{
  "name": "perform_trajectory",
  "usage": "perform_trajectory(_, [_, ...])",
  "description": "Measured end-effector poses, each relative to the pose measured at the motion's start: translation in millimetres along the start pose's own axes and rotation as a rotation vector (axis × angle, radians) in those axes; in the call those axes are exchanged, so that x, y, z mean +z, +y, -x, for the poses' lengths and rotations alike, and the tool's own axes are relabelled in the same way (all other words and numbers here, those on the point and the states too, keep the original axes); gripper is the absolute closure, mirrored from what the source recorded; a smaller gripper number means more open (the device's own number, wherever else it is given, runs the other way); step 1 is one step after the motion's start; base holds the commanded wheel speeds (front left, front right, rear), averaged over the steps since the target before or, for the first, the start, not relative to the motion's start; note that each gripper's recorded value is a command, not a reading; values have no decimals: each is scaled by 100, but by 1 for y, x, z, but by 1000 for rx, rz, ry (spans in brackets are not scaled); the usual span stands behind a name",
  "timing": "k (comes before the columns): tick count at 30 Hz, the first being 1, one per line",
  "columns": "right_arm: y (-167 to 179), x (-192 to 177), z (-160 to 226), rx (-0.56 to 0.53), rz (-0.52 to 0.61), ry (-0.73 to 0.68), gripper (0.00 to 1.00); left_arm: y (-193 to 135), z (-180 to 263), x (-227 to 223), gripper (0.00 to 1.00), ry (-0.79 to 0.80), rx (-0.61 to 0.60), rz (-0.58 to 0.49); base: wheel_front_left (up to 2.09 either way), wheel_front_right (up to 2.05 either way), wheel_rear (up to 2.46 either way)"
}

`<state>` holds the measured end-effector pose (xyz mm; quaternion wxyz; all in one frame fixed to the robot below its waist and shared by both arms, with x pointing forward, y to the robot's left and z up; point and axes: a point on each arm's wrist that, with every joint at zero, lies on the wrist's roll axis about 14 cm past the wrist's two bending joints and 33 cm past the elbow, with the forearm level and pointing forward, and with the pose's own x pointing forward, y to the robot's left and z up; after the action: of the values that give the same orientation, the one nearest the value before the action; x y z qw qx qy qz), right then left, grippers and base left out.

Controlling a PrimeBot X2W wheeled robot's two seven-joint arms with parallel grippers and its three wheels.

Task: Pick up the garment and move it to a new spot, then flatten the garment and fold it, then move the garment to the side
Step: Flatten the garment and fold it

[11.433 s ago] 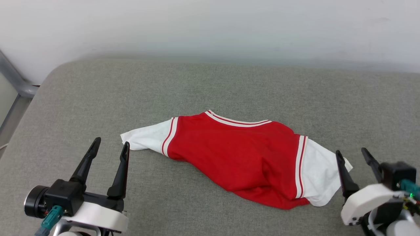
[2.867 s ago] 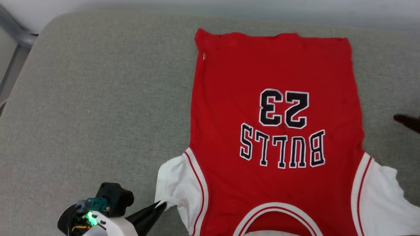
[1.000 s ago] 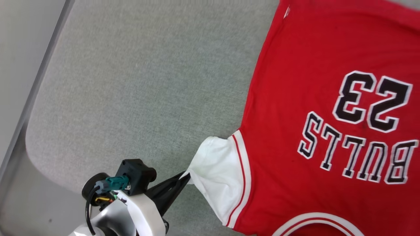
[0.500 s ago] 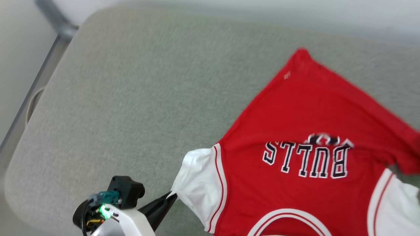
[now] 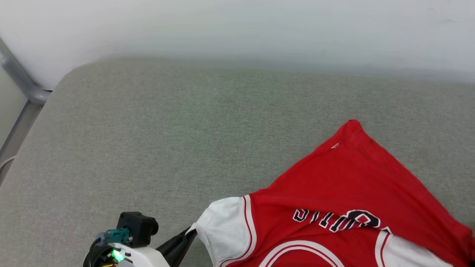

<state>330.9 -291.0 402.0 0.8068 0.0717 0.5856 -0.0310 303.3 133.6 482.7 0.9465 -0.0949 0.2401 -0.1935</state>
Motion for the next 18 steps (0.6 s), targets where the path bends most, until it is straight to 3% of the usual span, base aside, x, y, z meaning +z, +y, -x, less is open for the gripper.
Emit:
perform_trajectory(8, [-4, -36, -4, 9, -43, 54, 100, -14, -8, -4, 100, 16, -49, 7, 0, 0, 0])
perform_trajectory(9, [-4, -36, -4, 12, -44, 50, 80, -15, -9, -4, 100, 17, -51, 8, 0, 0, 0])
perform_trajectory(10, [-3, -34, -3, 15, -42, 42, 0, -15, -10, -4, 100, 17, -54, 8, 0, 0, 0])
perform_trajectory(18, [8, -6, 8, 51, 7, -22, 0, -15, -11, -1, 100, 7, -51, -9, 0, 0, 0])
